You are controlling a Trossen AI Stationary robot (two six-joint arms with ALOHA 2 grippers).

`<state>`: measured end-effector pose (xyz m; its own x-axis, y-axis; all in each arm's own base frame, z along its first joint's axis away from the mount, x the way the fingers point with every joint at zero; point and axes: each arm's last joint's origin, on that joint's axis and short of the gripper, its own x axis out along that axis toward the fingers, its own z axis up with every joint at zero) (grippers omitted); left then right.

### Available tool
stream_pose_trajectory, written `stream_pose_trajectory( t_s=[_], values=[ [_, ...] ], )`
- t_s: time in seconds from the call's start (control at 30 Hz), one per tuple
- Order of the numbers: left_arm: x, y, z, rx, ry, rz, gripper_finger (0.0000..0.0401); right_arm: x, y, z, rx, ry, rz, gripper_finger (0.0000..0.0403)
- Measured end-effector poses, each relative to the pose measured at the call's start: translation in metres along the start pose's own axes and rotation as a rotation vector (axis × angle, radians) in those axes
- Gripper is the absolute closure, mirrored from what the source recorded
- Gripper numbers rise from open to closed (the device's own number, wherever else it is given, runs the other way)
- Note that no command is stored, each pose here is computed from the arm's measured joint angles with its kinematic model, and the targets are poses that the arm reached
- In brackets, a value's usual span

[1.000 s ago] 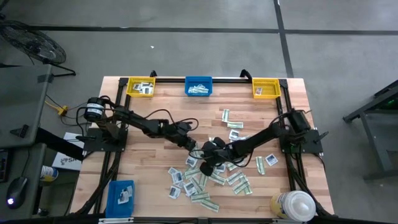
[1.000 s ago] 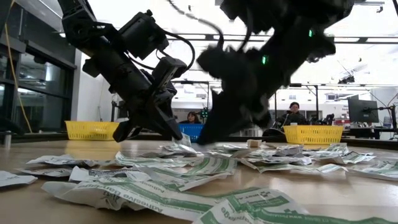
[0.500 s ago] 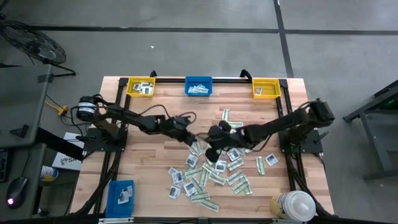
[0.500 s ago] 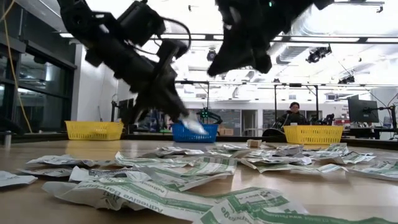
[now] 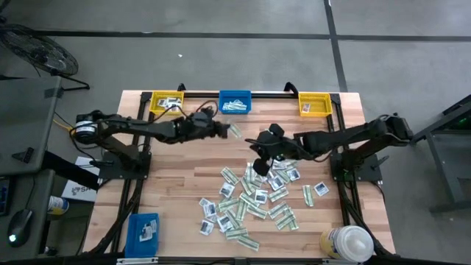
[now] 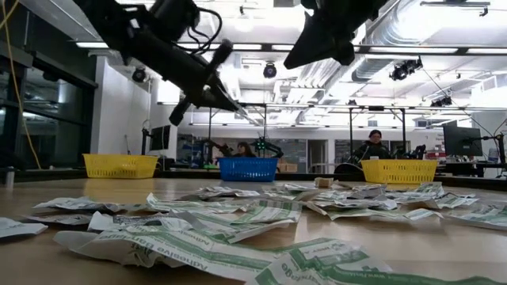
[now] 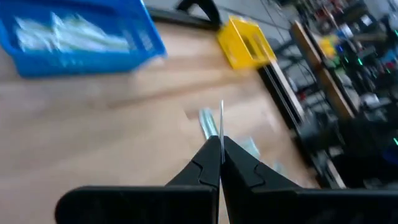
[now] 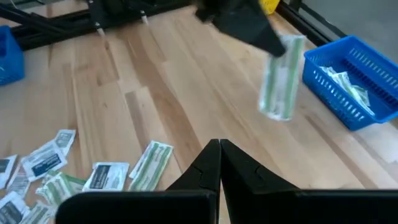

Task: Pick & Place First Aid Supplies
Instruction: Put the green bandage pack into the top blue bin

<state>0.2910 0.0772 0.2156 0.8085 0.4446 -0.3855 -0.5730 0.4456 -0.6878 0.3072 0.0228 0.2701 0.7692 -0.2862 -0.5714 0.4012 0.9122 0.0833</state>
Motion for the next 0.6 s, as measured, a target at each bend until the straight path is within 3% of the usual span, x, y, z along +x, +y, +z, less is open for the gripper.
stream_pose_trajectory(
  t_s=[0.3, 0.6],
  values=[
    [0.039, 0.020, 0.047, 0.006, -0.125, 0.164, 0.0401, 0.006, -0.018, 0.006, 0.005, -0.019, -0.109, 0.0403],
    [0.083, 0.044, 0.087, 0.013, -0.122, 0.270, 0.0401, 0.013, -0.043, 0.012, 0.079, -0.018, -0.192, 0.0403]
  ],
)
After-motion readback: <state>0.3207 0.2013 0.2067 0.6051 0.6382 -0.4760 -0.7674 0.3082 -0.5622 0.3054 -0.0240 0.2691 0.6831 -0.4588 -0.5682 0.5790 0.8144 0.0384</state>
